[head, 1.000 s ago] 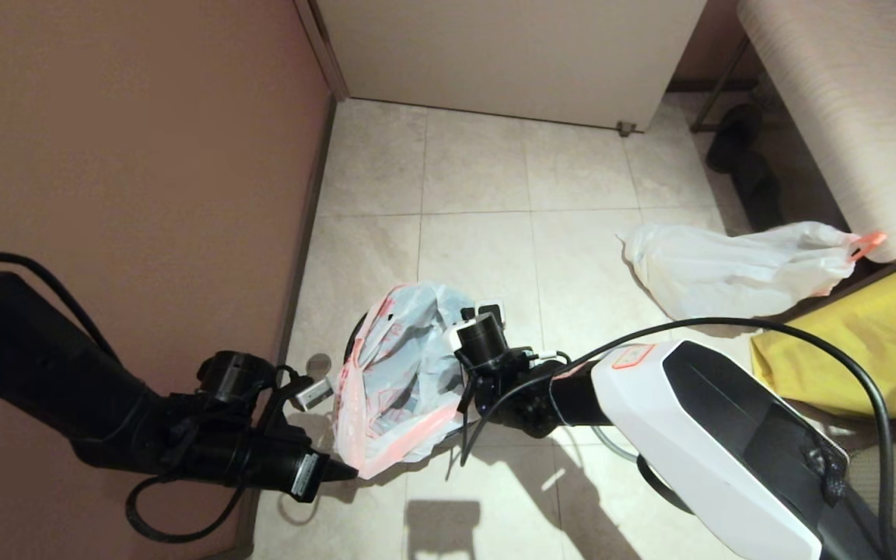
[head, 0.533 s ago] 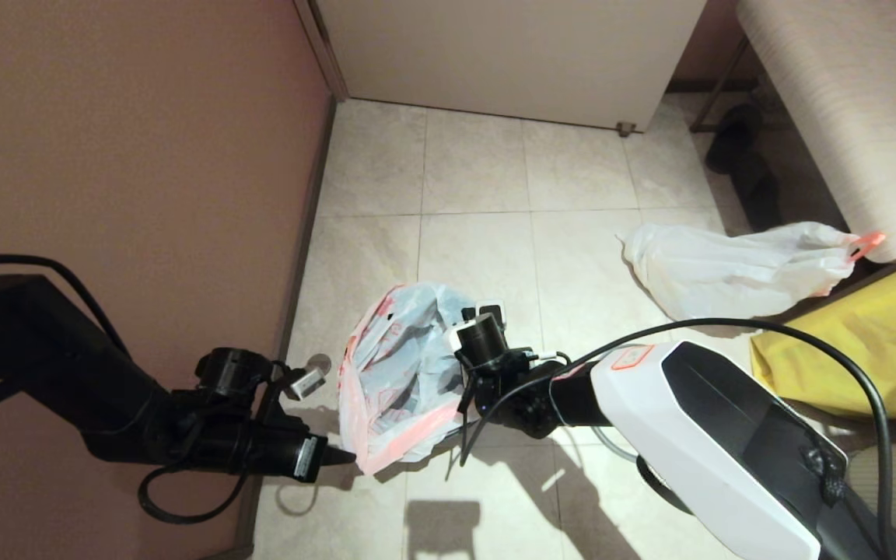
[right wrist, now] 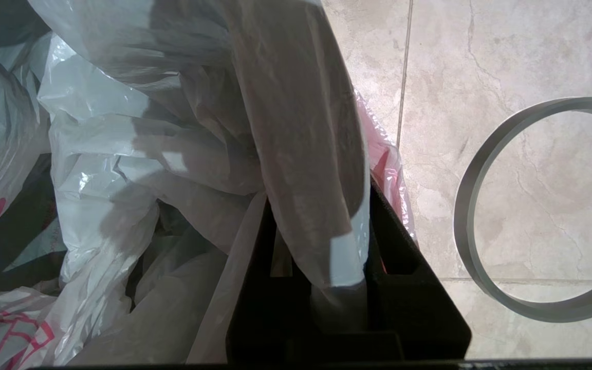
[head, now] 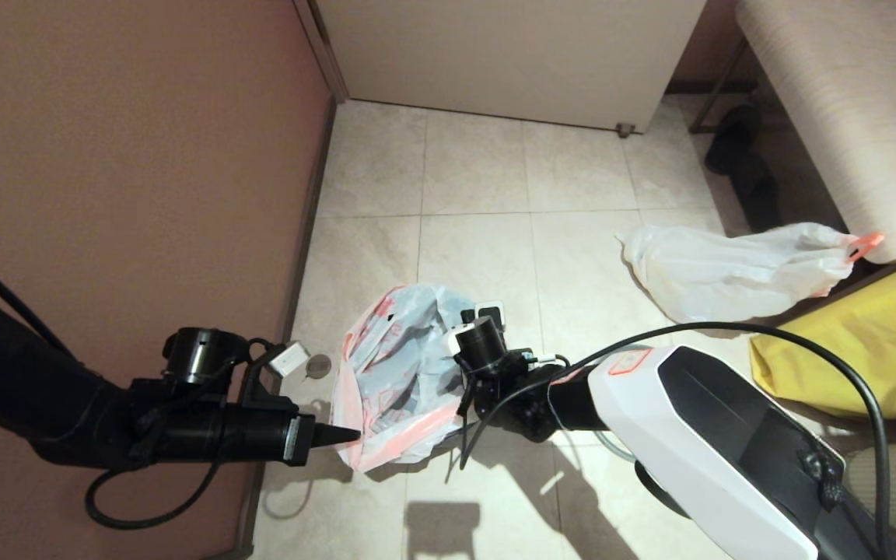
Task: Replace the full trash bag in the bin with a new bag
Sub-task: Put the new garbage bag on the trash can
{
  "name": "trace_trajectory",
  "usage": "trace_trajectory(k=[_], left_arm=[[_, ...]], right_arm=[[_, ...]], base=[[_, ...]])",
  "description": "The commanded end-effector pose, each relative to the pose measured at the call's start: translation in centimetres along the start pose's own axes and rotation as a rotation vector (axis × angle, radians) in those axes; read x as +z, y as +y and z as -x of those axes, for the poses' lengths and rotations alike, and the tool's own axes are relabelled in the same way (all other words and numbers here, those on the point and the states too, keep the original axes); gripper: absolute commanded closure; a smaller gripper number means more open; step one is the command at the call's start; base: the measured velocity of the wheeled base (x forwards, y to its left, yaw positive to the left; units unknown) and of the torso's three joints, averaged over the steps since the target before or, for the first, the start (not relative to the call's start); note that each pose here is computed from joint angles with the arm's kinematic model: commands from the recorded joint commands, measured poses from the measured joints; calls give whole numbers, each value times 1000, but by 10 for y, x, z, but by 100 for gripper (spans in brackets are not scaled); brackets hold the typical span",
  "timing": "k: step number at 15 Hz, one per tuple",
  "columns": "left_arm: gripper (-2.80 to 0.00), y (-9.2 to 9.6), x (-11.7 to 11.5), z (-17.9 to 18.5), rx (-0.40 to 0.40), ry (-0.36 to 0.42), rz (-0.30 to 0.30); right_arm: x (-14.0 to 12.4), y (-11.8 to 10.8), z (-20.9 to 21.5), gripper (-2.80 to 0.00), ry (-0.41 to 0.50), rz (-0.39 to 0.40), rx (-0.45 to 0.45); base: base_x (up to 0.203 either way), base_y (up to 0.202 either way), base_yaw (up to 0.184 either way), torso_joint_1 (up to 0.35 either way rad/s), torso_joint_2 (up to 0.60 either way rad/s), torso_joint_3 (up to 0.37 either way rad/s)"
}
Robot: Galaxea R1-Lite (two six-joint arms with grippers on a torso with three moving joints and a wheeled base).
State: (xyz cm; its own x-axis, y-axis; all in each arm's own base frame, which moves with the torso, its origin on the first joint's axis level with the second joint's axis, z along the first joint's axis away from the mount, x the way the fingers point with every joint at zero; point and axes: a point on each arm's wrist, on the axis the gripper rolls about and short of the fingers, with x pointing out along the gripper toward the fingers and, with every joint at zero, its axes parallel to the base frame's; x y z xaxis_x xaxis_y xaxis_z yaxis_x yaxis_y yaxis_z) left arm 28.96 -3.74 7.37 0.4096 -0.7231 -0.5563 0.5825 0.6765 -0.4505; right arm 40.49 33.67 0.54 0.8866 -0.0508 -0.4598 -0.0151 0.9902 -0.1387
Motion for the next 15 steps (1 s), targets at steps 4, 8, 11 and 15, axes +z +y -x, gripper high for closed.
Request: trace_trajectory(k=[4,8,11,15], left_arm=[[0,-9,14,-11,23,-8,49],[0,-6,15,-24,78,14,93],[0,4,9,-25,194,57,82],[0,12,-4,-38,263,202,40]], right_arm=[[-24,26,11,0,22,52,41],[-30,26,7,0,31,60,37],[-33,17,-8,0,17,52,1],[-25,12,-8,0,6,34,-5]], base=[[0,0,0,0,0,0],[0,0,0,0,0,0],[0,0,0,0,0,0],[0,0,0,0,0,0]])
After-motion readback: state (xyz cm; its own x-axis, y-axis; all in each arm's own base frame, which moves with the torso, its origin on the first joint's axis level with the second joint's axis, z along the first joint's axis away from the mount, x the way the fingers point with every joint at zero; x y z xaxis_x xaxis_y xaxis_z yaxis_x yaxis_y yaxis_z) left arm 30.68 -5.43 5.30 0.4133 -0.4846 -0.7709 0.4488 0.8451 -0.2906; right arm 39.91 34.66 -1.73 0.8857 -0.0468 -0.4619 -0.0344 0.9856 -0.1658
